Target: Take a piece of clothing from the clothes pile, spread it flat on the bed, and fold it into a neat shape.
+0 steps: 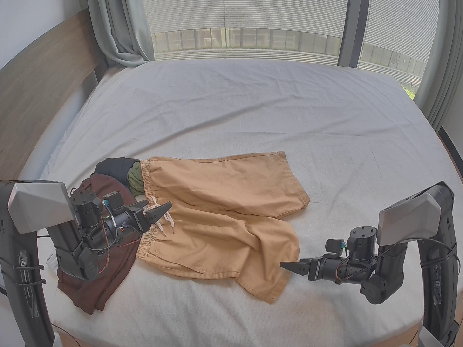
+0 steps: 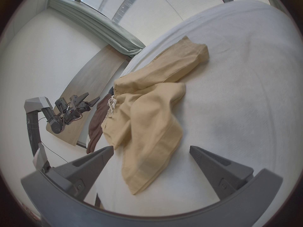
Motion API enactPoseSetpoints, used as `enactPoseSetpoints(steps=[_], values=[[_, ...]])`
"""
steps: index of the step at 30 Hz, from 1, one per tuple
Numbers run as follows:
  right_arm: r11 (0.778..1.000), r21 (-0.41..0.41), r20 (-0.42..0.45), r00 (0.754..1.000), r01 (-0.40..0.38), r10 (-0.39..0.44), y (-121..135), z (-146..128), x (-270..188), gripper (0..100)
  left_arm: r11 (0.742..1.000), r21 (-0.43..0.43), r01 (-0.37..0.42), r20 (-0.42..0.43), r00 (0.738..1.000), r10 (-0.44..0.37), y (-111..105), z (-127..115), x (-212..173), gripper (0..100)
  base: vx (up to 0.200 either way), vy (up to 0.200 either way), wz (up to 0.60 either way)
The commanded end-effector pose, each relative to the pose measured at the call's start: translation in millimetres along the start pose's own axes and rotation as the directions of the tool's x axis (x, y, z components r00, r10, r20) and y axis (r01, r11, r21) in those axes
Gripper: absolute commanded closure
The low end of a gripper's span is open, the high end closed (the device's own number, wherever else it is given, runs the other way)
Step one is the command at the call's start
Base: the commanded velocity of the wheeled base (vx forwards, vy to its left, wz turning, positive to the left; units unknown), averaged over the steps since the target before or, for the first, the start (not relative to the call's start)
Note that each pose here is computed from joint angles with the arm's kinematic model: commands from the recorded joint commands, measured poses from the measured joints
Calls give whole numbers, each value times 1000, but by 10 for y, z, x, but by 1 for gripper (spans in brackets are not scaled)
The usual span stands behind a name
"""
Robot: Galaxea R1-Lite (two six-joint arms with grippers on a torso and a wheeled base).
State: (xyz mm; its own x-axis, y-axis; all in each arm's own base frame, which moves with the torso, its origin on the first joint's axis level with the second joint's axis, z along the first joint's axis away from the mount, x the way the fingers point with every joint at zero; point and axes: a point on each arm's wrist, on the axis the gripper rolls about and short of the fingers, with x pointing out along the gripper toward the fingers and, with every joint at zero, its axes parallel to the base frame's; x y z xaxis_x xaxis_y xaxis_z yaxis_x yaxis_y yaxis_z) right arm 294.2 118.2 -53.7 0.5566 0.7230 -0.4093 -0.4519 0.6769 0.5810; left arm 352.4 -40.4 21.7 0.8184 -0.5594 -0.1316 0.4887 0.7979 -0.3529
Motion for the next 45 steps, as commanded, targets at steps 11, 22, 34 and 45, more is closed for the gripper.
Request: enactPoseSetpoints(steps=[11,22,34,45], values=[[997,57,-96,994,-53,58,206,-234,121,0,1000,-1,0,-2,1000,0,8,-17,13,0,0,0,0],[989,68,-29,990,-133,135,390,26,38,0,1000,-1,-1,-4,1000,1,10,-23,14,0,0,0,0],[989,77,92,988,-128,121,274,342,5,0,1000,12,-4,-16,1000,4,33,-73,27,0,0,0,0],[994,85,149,988,-64,51,81,404,67,0,1000,18,-4,-10,1000,4,37,-58,31,0,0,0,0]])
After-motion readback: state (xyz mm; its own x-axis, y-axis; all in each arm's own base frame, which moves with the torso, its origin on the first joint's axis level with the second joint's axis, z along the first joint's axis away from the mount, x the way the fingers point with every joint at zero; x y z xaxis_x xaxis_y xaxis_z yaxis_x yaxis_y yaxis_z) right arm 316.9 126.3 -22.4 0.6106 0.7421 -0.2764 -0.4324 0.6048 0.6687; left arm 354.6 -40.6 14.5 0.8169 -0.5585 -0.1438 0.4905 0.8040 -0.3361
